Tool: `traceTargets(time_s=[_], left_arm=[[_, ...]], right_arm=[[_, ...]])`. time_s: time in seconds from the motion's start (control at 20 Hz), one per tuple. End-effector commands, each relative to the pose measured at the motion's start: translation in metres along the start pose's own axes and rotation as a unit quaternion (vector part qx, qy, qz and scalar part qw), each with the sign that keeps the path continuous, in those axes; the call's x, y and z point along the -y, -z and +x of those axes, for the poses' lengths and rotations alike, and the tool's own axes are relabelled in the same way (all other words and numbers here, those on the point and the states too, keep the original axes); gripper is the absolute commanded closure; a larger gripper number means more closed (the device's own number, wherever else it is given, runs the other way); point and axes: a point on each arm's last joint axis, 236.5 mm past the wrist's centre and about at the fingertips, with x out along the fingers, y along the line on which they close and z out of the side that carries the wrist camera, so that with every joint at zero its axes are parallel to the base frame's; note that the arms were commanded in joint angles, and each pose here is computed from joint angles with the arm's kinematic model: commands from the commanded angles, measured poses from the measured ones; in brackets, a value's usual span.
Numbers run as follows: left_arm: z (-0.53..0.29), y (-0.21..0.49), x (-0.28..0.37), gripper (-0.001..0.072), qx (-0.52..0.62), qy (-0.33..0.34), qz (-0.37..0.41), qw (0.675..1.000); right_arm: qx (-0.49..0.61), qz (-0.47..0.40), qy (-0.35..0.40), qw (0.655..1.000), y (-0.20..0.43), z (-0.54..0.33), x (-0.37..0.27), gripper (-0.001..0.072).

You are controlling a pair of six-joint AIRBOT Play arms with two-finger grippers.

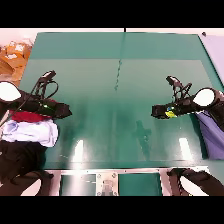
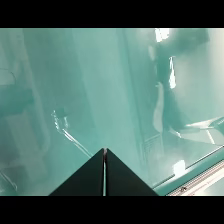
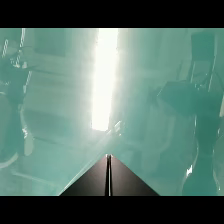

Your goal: Fold the shirts.

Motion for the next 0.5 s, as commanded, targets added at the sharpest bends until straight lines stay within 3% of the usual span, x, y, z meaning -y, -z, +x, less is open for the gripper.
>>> traceTargets(time_s=[0.0, 0.15, 0.3, 0.35, 0.4, 0.45], left_arm=[[0.0, 0.0, 0.0, 0.0684, 0.0, 0.0, 0.001, 1.0], [0.0, 0.0, -0.002, 0.0684, 0.001, -0.005, 0.004, 1.0], [-0.002, -0.002, -0.03, 0.0663, 0.003, -0.063, 0.017, 0.998], [-0.005, -0.001, -0.048, 0.0276, -0.001, -0.103, 0.027, 0.994], [-0.012, 0.0, -0.075, -0.0013, -0.004, -0.161, 0.031, 0.986], [-0.024, 0.0, -0.104, -0.0006, -0.007, -0.226, 0.038, 0.973]], right_arm=[[0.0, 0.0, 0.0, 1.0, 0.0, 0.0, 0.0, 0.0693], [0.0, 0.0, 0.0, 1.0, 0.0, 0.0, 0.0, 0.0693], [0.0, 0.0, 0.0, 1.0, 0.0, 0.0, 0.0, 0.0693], [0.0, 0.0, 0.0, 1.0, 0.0, 0.0, 0.0, 0.0693], [0.0, 0.0, 0.0, 1.0, 0.0, 0.0, 0.0, 0.0693], [0.0, 0.0, 0.0, 1.0, 0.0, 0.0, 0.0, 0.0693]])
